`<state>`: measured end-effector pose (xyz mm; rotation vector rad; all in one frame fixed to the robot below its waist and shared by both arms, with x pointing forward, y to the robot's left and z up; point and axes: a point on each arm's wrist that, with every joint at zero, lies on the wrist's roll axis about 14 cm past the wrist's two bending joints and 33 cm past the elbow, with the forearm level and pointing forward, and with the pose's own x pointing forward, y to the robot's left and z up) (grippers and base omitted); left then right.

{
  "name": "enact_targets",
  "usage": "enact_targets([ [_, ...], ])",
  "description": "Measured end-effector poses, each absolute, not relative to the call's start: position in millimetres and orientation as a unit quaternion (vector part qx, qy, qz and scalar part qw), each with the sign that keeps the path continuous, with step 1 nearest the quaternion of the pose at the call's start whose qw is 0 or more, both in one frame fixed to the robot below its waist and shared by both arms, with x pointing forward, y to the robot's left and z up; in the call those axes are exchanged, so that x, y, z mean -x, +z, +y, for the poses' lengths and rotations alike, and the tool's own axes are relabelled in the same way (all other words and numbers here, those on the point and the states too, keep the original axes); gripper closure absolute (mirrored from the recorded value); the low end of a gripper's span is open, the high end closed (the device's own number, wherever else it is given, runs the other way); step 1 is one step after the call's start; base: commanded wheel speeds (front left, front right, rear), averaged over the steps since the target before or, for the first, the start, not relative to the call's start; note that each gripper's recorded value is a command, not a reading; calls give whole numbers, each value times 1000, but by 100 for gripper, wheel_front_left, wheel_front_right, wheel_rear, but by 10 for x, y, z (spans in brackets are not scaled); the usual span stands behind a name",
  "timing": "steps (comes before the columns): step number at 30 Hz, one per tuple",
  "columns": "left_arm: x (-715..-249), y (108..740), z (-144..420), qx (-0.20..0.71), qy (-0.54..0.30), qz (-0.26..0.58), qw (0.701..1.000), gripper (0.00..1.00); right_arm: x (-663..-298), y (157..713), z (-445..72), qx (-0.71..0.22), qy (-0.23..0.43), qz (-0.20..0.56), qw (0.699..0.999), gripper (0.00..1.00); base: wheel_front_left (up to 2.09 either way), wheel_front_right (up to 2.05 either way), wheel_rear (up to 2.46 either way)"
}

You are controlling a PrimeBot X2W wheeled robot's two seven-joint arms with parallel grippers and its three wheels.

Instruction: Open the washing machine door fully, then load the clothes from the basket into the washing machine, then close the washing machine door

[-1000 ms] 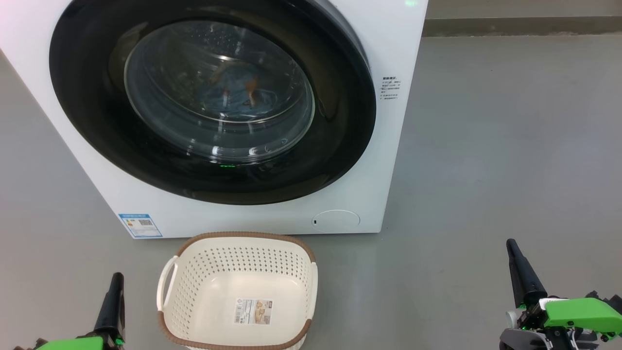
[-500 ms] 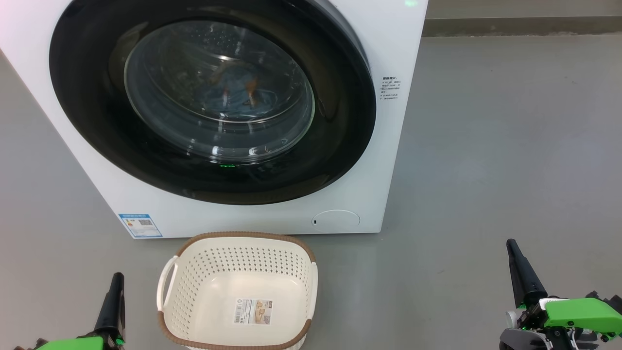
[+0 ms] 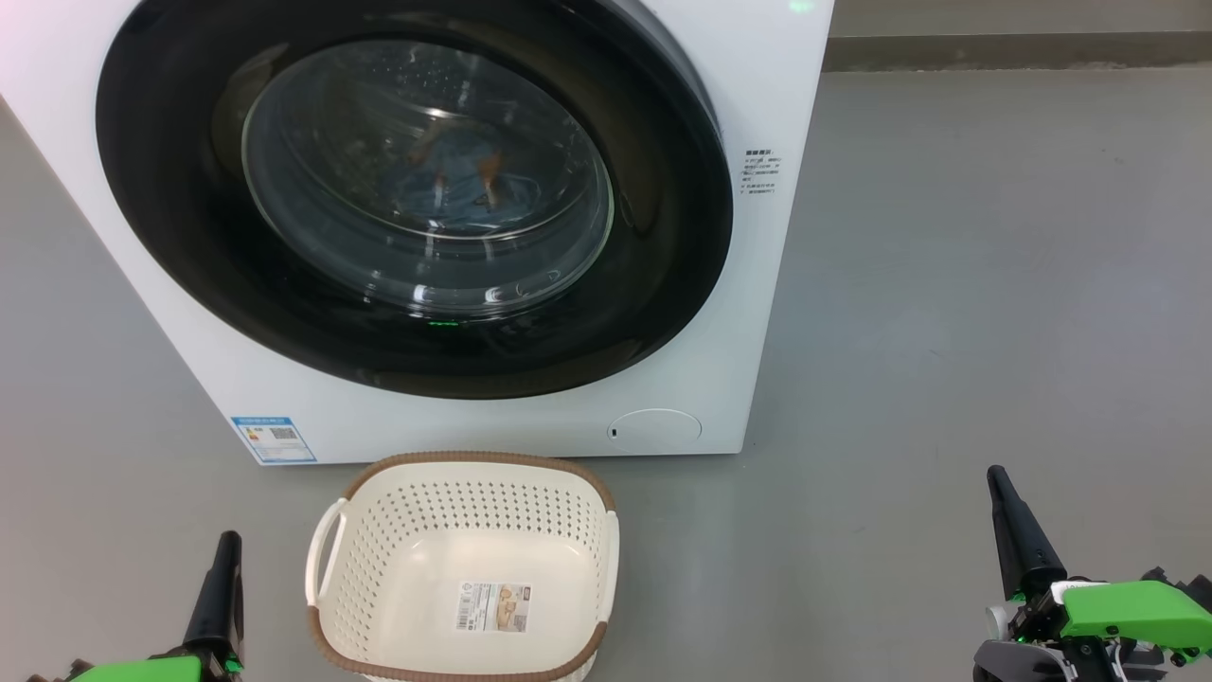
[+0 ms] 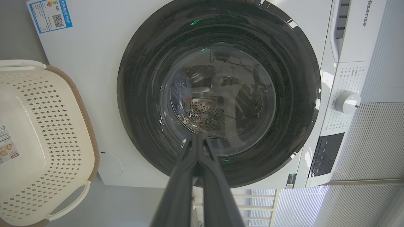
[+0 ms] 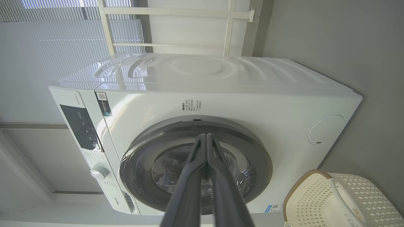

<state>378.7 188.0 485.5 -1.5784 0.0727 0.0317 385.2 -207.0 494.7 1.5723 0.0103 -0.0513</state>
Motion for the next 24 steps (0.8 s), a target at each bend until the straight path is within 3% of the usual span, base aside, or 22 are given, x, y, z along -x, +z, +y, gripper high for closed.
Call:
enact_targets([
  [24,-3787,4855,1885,710,15,32,703,100,-3852,4947,-2067,-708,-22,6,706,100,0,0,0],
])
